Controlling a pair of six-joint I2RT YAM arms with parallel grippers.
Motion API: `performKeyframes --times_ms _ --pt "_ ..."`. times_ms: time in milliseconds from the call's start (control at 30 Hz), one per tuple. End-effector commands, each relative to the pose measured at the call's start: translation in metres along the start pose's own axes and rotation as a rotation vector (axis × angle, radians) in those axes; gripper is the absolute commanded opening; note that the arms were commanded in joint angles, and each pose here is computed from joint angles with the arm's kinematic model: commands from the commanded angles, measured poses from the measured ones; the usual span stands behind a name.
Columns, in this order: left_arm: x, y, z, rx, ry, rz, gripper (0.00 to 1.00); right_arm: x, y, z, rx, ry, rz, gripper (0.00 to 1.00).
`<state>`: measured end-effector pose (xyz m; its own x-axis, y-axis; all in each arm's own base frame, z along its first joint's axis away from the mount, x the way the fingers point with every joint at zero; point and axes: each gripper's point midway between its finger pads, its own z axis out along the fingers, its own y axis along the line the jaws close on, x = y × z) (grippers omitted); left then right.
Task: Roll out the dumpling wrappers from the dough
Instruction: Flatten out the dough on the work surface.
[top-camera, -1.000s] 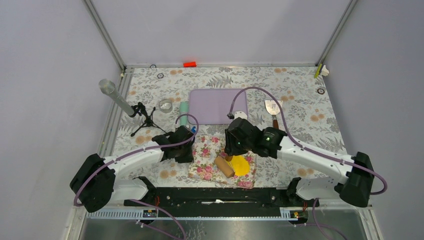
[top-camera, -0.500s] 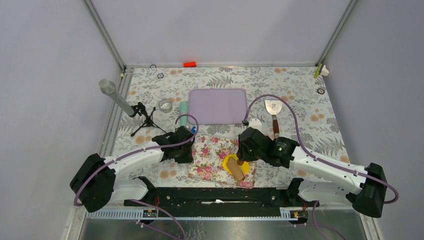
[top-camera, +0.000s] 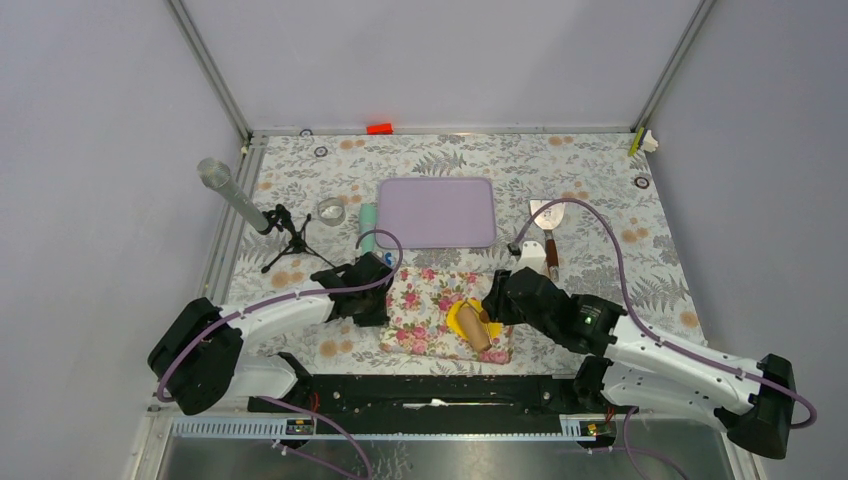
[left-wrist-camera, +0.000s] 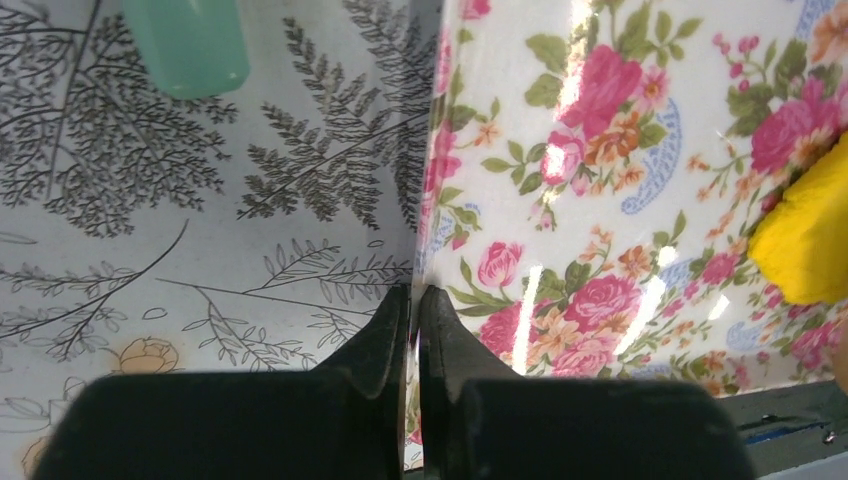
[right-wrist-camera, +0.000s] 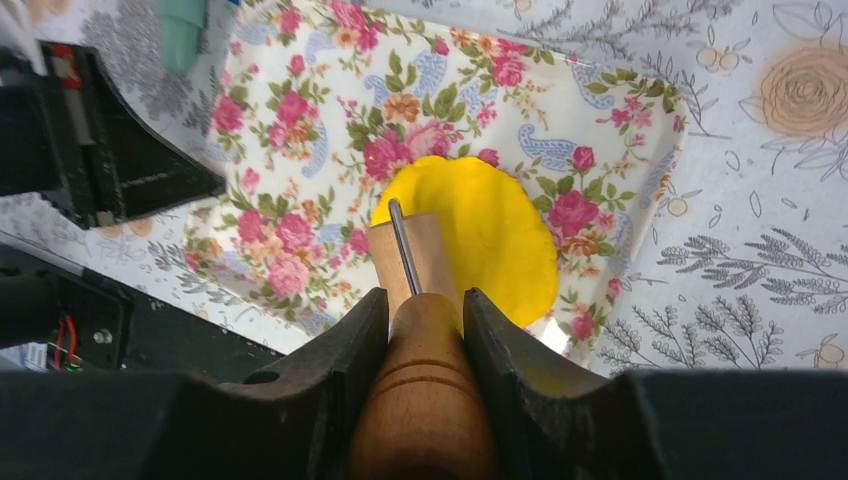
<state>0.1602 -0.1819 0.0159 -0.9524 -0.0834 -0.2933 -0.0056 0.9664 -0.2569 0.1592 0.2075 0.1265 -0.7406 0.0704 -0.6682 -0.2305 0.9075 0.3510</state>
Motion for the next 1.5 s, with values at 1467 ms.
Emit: performKeyframes --times_ms 1467 --pt "-0.007 -0.002 0.006 0.003 -0.033 0.016 0.00 -0.052 0.002 -0.002 0.239 -0.054 0.022 0.00"
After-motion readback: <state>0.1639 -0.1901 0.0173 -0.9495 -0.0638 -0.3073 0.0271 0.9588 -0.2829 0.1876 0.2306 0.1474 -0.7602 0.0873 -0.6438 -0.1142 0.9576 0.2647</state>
